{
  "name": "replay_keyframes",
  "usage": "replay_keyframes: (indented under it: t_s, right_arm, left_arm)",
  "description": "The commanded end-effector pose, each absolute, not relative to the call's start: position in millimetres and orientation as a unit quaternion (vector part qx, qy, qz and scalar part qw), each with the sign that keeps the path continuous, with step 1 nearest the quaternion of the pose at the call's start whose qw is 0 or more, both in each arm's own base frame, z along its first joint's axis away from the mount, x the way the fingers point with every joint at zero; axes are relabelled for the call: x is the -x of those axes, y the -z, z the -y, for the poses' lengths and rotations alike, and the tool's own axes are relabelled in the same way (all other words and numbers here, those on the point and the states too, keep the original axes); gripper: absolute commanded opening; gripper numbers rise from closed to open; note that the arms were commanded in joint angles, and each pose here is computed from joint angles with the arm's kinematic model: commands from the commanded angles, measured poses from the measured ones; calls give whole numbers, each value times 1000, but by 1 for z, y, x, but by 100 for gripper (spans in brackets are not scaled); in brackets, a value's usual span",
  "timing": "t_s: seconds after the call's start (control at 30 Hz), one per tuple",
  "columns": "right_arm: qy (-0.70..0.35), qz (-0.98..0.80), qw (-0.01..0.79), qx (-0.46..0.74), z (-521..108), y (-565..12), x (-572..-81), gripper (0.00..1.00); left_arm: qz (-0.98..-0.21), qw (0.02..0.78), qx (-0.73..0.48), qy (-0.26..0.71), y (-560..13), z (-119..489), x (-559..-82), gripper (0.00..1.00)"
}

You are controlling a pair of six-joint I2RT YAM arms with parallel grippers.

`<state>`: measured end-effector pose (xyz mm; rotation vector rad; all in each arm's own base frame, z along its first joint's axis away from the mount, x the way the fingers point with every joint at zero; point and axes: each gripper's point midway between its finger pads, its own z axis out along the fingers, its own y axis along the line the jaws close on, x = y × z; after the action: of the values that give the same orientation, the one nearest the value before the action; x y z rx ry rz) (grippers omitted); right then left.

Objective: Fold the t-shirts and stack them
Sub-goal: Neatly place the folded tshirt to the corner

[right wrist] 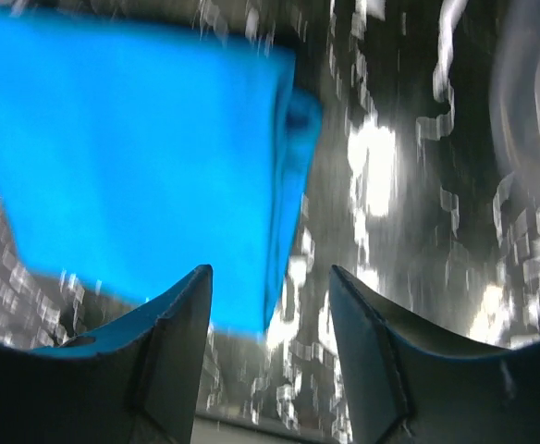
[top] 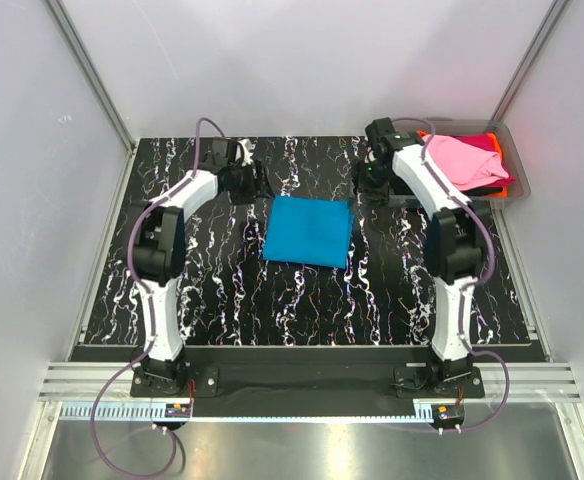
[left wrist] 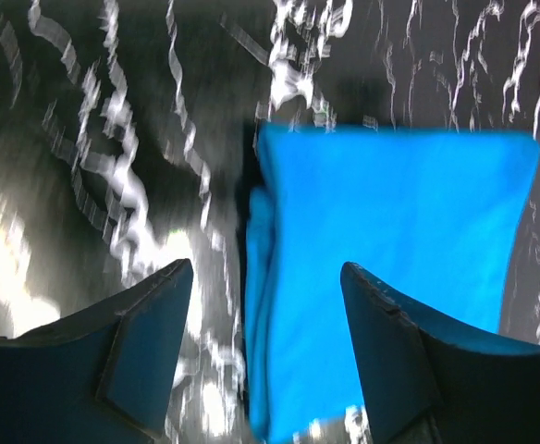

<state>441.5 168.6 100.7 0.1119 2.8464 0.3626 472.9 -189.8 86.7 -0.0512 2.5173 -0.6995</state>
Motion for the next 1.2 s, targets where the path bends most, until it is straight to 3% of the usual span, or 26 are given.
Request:
replay_keyframes:
  t_s: [0.0, 0.3, 0.53, 0.67, 0.7, 0.8, 1.17]
  right_arm:
    - [-165, -967, 195, -23, -171, -179, -415, 61]
    - [-191, -958, 212, -20, -161, -206, -355, 63]
    - [-208, -955, 211, -16, -159, -207, -331, 64]
    - [-209, -955, 210, -13, -158, -206, -324, 64]
    - [-210, -954, 212, -11, -158, -206, -323, 64]
    - [-209, -955, 209, -11, -156, -204, -315, 65]
    - [-228, -959, 169, -24, -156, -191, -282, 70]
  left_arm:
    - [-907, 297, -23, 299, -94, 219, -504, 70]
    - [-917, 285, -24, 279, -50, 237, -501, 69]
    - [-929, 238, 11, 282, -25, 240, -475, 54]
    - [-931, 234, 11, 281, -22, 238, -472, 33]
    - [-930, 241, 8, 276, -26, 238, -475, 20]
    - [-935, 267, 2, 232, -37, 222, -484, 0]
    - [-956, 291, -38, -22, -66, 90, -503, 0]
